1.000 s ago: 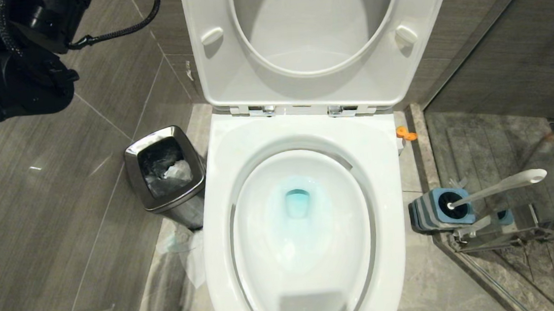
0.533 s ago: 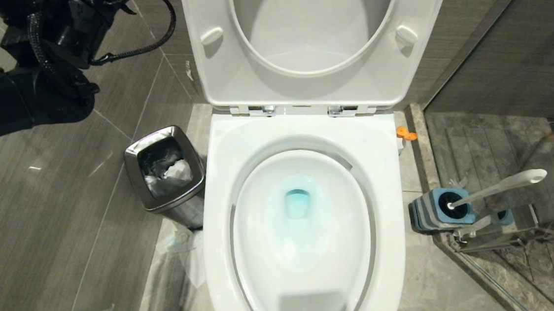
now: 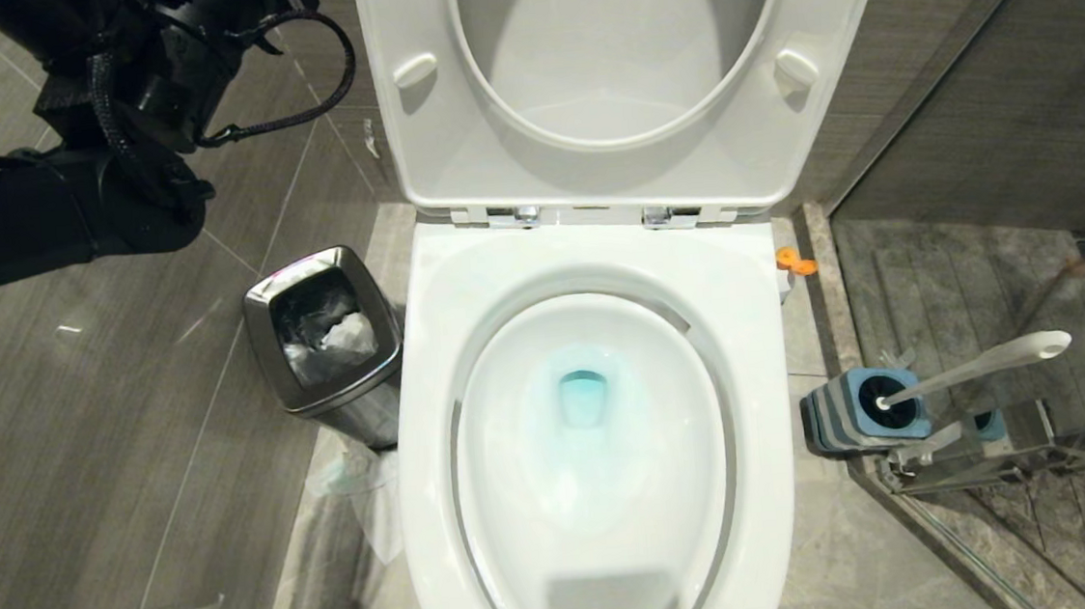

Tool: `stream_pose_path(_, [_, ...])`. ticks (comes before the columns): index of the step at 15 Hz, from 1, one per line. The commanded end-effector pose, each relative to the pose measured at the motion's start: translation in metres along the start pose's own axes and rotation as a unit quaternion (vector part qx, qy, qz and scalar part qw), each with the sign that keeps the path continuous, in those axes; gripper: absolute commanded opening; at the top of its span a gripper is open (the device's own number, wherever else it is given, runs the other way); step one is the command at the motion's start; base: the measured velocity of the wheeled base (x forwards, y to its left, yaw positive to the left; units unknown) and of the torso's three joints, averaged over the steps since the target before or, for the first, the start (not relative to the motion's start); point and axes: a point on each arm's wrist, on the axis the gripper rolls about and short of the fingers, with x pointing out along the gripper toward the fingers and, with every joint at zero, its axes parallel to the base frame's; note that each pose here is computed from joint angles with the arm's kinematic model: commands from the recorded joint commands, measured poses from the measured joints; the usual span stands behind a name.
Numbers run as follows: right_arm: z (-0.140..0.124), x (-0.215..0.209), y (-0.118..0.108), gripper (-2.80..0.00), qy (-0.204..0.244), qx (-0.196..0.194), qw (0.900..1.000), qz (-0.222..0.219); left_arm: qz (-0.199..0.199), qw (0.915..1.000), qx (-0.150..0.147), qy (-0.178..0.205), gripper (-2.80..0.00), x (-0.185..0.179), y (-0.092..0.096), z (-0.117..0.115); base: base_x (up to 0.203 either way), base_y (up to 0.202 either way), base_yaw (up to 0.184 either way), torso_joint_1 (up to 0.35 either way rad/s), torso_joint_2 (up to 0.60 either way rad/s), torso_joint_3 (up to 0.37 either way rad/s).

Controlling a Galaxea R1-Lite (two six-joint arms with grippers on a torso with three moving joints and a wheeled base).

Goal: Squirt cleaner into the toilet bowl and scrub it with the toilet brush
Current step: Flush the toilet

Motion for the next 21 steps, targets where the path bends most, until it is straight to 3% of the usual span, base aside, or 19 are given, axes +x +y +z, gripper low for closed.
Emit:
stream_pose_path(1, [0.000, 0.000, 0.000, -2.80, 0.001, 0.000, 1.000, 0.000, 0.000, 1.0000, 0.000, 0.001, -2.80, 0.000, -0.001, -0.004, 0.000, 0.000, 0.000, 0.000, 0.00, 0.000])
stream_pose_path(17, [0.000, 0.000, 0.000, -2.80, 0.001, 0.000, 1.000, 0.000, -0.008, 0.9994, -0.007, 0.033, -2.80, -0.005, -0.014, -0.069, 0.000, 0.000, 0.000, 0.000, 0.00, 0.000])
stream_pose_path(21, [0.000, 0.000, 0.000, -2.80, 0.001, 0.000, 1.000, -0.001, -0.008, 0.9993, -0.006, 0.035, -2.80, -0.005, -0.015, -0.074, 0.000, 0.000, 0.000, 0.000, 0.00, 0.000])
